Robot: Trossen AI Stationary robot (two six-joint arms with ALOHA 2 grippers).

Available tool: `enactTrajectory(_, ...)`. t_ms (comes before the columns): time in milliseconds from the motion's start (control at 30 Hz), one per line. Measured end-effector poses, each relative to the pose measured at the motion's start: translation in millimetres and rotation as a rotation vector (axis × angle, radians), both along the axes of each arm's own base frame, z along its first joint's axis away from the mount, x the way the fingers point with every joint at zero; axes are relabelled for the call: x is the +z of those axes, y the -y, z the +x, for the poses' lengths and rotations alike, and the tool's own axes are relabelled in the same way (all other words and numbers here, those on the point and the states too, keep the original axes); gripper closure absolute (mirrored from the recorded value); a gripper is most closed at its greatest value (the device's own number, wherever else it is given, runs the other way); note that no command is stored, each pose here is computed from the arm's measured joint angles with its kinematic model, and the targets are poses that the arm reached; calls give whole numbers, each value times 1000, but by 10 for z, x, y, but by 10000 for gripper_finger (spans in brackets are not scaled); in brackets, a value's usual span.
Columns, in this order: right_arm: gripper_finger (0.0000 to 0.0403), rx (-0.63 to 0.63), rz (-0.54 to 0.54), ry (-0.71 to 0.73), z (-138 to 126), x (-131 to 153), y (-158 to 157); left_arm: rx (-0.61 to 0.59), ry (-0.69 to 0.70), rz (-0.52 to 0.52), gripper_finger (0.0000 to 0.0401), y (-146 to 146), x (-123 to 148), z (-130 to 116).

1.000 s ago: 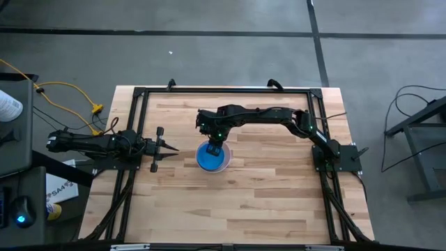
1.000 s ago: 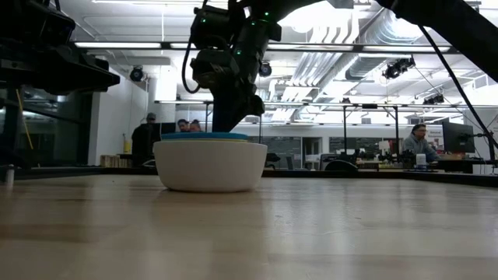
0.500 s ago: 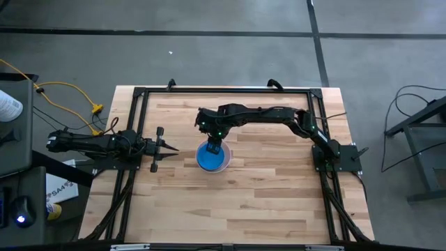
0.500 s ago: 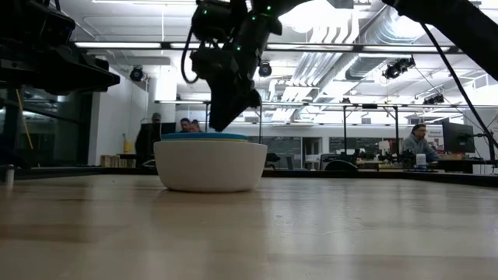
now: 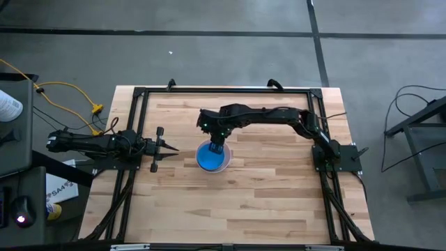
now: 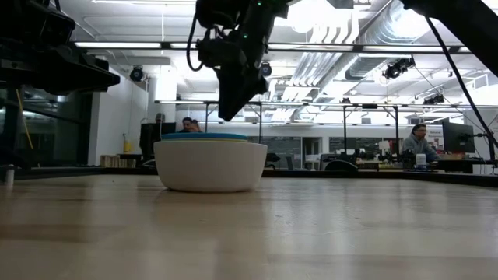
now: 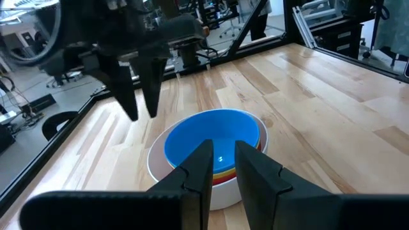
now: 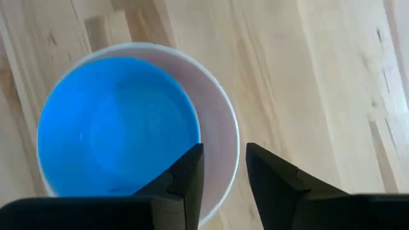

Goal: Nest bowls inside each other
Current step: Return to Home Position

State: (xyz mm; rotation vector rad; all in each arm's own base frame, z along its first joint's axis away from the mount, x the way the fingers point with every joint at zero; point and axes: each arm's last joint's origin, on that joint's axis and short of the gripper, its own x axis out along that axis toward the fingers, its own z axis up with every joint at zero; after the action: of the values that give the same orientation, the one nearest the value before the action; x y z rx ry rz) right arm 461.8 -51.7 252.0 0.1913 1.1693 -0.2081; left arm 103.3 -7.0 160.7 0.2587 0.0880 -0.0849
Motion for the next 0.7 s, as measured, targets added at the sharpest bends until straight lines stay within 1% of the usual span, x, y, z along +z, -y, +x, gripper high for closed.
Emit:
enactTrajectory(167,293,0,-13,19,-53,135,-60,0,0,0,336,0,0,0)
enactTrajectory(367,293,4,-9,22,-101,201,-128,0,0,0,336,0,0,0)
enactTrajectory(500,293,16,-31,81,-140,376,-193,0,0,0,336,0,0,0)
enactTrajectory(600,293,38,-40,115,-146,448,-259,0,0,0,336,0,0,0)
enactTrajectory(700,293,47,-37,108,-220,532,-297,0,0,0,336,0,0,0)
